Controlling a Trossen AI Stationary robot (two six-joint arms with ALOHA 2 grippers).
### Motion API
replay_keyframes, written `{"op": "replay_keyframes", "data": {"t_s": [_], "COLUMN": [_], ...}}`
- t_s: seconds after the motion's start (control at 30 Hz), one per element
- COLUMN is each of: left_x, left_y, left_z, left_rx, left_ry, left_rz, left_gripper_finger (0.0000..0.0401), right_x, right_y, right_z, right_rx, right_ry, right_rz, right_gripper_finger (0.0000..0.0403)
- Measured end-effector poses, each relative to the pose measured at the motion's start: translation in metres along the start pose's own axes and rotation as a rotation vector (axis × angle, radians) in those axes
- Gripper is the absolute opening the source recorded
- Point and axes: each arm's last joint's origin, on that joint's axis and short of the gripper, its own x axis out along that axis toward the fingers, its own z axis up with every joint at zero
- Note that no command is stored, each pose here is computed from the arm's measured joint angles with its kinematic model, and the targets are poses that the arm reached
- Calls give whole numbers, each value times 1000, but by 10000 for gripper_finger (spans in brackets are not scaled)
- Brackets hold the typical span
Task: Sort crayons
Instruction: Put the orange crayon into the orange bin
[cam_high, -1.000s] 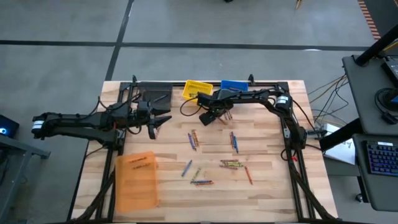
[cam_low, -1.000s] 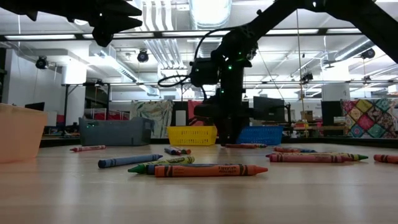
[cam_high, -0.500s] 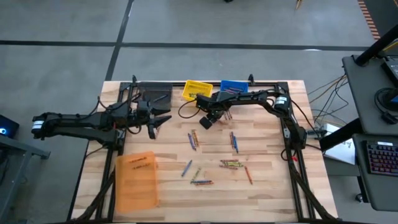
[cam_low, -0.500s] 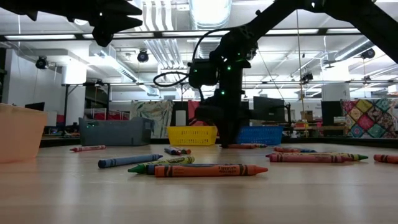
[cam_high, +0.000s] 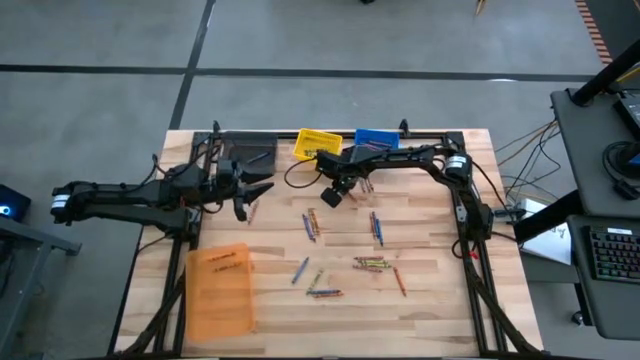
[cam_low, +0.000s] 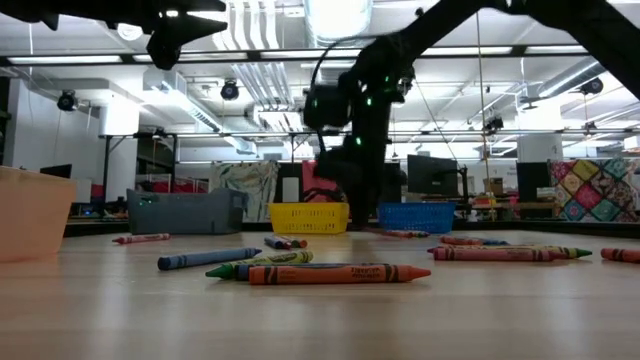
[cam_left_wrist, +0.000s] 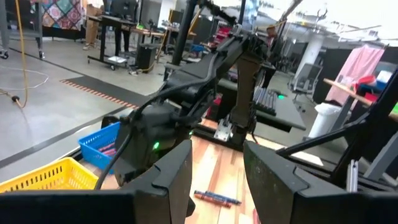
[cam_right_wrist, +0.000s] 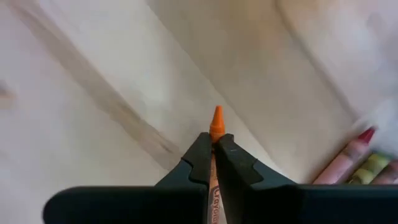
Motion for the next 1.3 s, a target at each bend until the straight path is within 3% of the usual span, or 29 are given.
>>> {"op": "replay_keyframes", "data": {"t_s": [0.23,0.53,0.83,1.03,1.3], "left_x": [-13,-32,-46,-58,-67], "left_y": [-6,-16,-14,-12,-10], "left_z": [13,33,39,44,47], "left_rx": [-36,-123,-162,-194,-217], "left_ry": [-97,-258,-287,-330,-356], "left_rz": [-73,-257,-278,-296,-308], "left_gripper_finger": [127,127,127,127,127], "right_x": [-42,-75,-109,-106,-88], "right_y": [29,102,171,200,220], "right_z": [8,7,-15,-21,-25], "right_rx": [-112,-348,-580,-617,-601], "right_ry": [-249,-640,-1019,-1217,-1405], "right_rz": [105,282,424,574,723], "right_gripper_finger": [8,8,9,9,9]}}
